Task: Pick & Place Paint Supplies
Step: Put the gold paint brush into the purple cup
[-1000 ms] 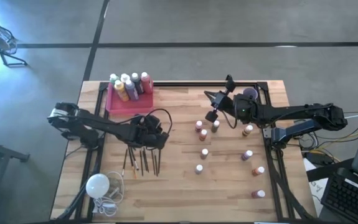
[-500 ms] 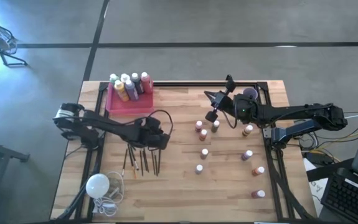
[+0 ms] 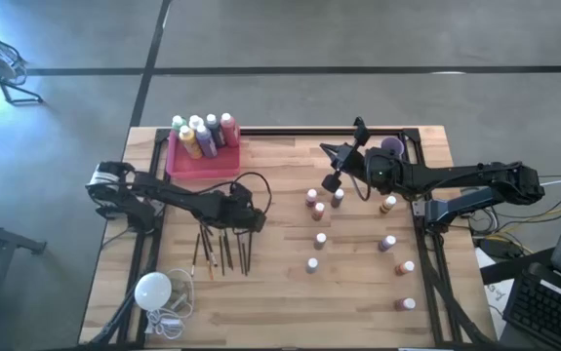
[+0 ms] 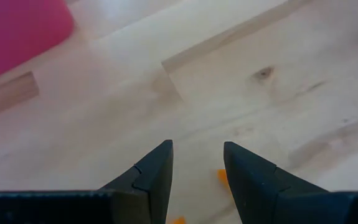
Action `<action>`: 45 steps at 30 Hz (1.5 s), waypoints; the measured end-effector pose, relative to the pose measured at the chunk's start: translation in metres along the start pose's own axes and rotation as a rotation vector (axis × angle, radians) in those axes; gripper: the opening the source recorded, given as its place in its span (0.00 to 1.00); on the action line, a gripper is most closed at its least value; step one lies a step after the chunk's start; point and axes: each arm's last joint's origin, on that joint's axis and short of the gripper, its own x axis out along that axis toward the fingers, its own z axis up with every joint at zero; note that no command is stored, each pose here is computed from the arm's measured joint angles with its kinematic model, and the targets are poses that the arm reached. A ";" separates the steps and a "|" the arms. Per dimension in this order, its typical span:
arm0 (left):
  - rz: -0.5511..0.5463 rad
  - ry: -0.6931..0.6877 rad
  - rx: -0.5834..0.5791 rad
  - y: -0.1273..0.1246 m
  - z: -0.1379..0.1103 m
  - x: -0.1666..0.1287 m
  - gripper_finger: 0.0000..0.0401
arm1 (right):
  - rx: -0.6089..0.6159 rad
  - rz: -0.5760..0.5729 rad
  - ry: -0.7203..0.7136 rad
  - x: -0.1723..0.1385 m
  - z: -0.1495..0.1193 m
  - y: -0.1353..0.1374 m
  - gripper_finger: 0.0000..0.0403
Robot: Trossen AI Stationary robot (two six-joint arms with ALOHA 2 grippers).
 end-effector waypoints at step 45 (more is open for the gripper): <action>-0.042 0.117 0.018 -0.013 -0.018 0.007 0.37 | 0.016 0.001 0.005 0.000 -0.001 0.000 0.02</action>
